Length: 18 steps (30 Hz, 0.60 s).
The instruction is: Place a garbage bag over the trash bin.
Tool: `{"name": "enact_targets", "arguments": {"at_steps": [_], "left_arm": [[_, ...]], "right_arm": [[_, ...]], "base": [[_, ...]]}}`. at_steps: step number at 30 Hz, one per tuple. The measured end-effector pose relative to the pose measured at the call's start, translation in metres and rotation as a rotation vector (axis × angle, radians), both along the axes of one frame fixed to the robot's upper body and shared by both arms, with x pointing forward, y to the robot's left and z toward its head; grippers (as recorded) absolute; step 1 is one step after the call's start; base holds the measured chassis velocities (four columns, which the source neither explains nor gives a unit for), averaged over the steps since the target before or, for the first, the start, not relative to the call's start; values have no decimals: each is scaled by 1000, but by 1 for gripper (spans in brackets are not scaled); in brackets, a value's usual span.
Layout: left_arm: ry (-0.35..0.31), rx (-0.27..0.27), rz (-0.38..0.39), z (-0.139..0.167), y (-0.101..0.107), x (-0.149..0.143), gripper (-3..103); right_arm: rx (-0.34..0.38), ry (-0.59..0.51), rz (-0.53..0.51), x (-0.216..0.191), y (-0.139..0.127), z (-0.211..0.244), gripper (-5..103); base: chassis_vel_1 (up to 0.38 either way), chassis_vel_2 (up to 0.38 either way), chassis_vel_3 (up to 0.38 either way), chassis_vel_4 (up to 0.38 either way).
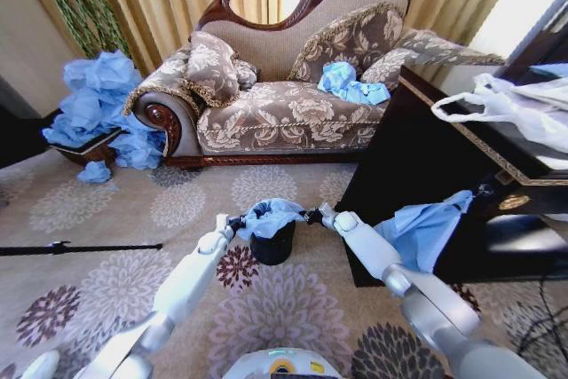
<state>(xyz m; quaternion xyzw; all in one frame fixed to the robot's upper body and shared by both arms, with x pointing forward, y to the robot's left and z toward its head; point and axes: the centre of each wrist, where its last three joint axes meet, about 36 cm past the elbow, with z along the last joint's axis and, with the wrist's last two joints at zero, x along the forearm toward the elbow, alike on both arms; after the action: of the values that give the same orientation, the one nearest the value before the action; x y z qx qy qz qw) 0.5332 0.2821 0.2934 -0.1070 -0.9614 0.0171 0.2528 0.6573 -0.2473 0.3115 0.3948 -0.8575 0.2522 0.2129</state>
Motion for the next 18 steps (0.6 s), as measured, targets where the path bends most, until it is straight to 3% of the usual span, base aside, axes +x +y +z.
{"name": "enact_targets", "arguments": {"at_steps": [3,8,13,18], "left_arm": [[-12,4,-8,2,6,-23,0],[-54,35,-14,8,12,-35,0],[-119,114,-27,0,18,-41,0],[-142,166,-50,-13,19,-40,0]], "right_arm": [[-10,-11,27,-9,-6,-6,0],[-17,-24,44,-17,-9,-13,0],[-26,-29,24,-37,-10,-37,0],[-30,-14,9,-53,-9,-58,0]], "base": [[0,0,0,0],[0,0,0,0],[0,0,0,0],[0,0,0,0]]}}
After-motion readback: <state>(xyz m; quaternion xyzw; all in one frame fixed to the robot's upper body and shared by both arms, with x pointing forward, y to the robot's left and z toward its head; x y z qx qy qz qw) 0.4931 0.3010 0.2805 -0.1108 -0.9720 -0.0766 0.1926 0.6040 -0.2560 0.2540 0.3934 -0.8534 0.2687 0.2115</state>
